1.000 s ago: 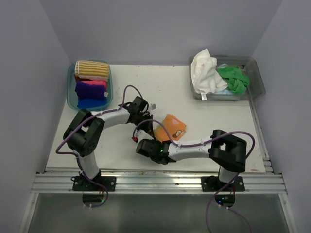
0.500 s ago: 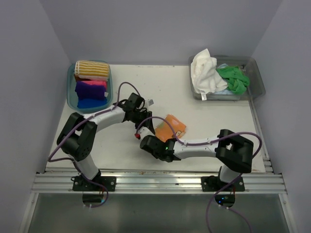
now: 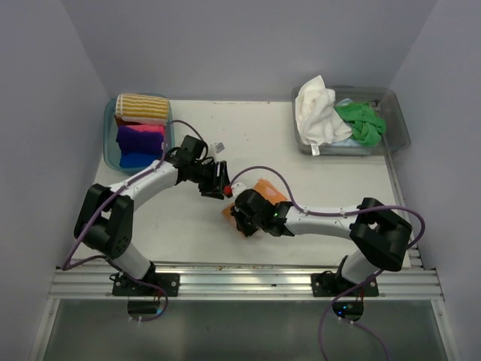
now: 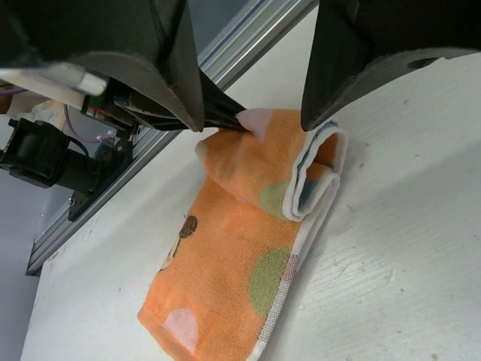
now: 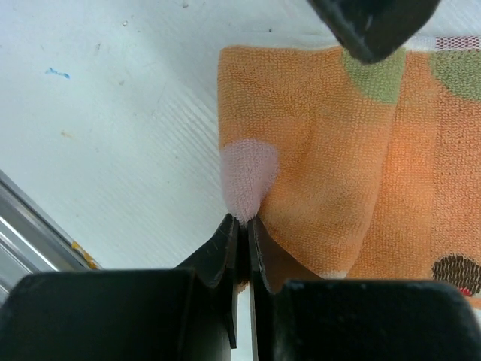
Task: Roll the towels
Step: Roll the towel
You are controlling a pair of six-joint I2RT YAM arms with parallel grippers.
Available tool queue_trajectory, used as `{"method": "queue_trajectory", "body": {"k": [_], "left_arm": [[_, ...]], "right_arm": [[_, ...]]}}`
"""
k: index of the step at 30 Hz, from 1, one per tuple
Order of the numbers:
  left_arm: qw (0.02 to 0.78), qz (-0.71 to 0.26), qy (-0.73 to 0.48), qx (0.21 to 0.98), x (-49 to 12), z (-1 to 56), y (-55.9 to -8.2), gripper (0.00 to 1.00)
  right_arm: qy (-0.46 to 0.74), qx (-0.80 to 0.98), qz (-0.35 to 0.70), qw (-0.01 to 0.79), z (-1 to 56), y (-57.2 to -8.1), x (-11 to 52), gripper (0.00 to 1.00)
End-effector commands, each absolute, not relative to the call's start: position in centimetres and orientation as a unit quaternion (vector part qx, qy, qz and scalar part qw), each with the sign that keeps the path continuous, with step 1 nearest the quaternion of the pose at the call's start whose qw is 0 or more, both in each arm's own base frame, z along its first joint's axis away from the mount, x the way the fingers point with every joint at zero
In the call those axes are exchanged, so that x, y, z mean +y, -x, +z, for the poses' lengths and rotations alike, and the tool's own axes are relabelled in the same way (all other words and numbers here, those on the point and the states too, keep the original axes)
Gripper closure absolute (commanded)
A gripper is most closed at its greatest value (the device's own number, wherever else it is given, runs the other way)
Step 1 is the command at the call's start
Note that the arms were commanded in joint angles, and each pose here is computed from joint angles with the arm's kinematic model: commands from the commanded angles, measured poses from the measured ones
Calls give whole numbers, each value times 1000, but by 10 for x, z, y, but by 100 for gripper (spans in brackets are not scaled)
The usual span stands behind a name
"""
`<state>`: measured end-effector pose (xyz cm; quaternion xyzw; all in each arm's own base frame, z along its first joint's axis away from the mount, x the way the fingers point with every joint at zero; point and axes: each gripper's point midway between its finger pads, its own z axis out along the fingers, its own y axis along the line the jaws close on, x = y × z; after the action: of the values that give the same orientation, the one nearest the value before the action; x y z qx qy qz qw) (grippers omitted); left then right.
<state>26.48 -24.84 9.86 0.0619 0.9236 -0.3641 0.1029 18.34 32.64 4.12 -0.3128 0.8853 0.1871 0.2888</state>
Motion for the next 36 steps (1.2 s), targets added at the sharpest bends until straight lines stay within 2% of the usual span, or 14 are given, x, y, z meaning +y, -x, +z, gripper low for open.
{"method": "queue_trajectory", "body": {"k": [1, 5, 12, 22, 31, 34, 36], "left_arm": [[124, -379, -68, 914, -237, 120, -262, 40], [118, -335, -38, 934, -216, 104, -256, 35], [87, -363, -4, 928, -221, 83, -235, 21], [120, -357, 90, 922, -229, 67, -239, 22], [127, -323, 137, 928, -241, 44, -243, 33], [118, -303, 146, 934, -241, 33, -240, 41], [115, -302, 159, 933, -241, 29, -239, 53]], "right_arm": [[298, 875, 251, 288, 59, -178, 341, 100], [294, 878, 255, 280, 55, -177, 339, 100], [289, 879, 257, 280, 55, -180, 339, 100], [287, 878, 263, 279, 57, -181, 342, 100], [279, 877, 271, 282, 60, -180, 339, 100], [276, 878, 270, 284, 60, -180, 337, 100], [273, 878, 271, 284, 60, -180, 336, 100]]}}
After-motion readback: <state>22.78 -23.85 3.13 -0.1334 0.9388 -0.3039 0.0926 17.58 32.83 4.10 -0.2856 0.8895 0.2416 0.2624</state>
